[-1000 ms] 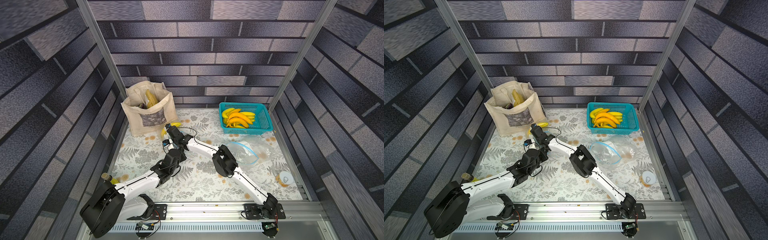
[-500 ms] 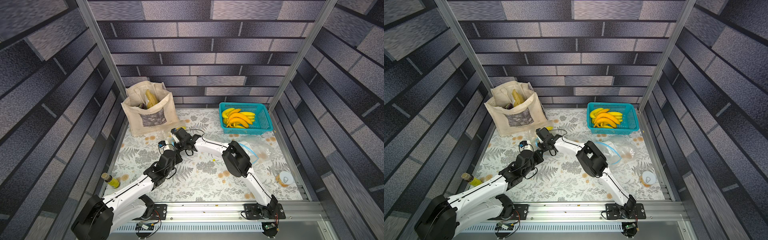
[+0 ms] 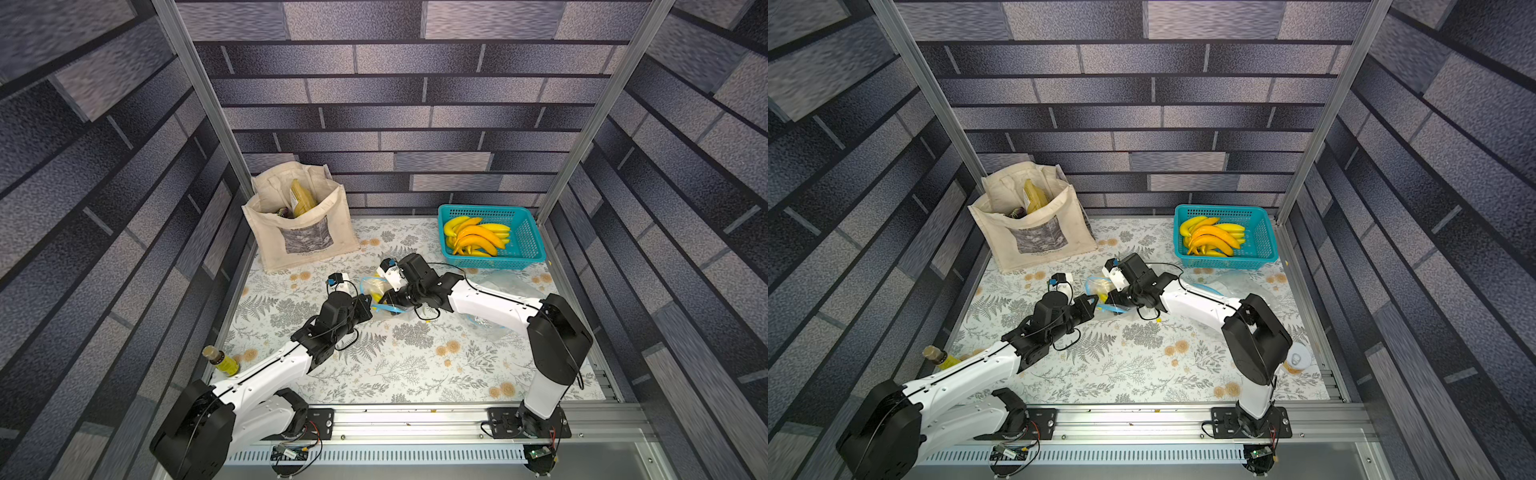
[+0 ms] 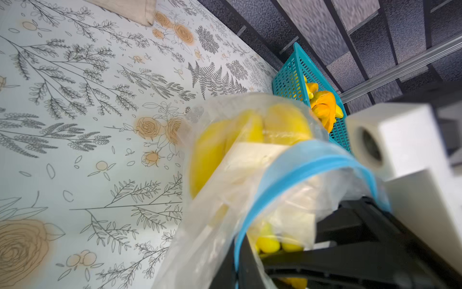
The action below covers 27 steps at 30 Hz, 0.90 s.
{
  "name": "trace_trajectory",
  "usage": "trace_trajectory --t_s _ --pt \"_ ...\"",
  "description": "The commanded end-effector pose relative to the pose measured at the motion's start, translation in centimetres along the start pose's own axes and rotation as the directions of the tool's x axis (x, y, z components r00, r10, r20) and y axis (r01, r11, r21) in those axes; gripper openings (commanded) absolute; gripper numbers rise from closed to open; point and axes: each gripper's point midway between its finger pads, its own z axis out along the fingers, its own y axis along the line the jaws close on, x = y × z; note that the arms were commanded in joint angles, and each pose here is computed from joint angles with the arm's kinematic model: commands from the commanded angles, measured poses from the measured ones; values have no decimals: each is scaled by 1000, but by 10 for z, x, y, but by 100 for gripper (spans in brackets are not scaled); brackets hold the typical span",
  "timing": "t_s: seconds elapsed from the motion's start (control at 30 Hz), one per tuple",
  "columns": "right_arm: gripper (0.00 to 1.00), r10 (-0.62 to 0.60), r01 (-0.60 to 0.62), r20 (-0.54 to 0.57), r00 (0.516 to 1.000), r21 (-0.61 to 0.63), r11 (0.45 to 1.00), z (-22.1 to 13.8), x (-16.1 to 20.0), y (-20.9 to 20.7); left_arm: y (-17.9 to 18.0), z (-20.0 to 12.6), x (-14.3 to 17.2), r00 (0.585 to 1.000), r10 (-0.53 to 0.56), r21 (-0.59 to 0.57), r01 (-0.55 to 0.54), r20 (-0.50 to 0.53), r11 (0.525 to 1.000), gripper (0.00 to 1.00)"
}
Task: Open the zip-top bag and take out the banana
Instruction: Pick up the banana from the zipper food storage bag.
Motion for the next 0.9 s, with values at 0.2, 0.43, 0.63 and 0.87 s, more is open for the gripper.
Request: trace_trajectory --t_s 0.2,0.43,0.63,0.87 --pt "0 -33 39 -63 997 101 994 15 12 -28 -6 -46 -12 988 107 -18 -106 111 994 100" --pt "0 -92 93 23 995 -47 995 -9 17 -4 29 -110 -51 957 168 -164 -130 239 978 100" --pt "0 -160 172 63 985 -325 930 -68 36 48 80 -70 -37 992 -37 -49 43 122 998 100" --pt "0 -205 238 120 971 -462 854 -117 55 72 44 -42 -44 998 -36 167 26 54 986 96"
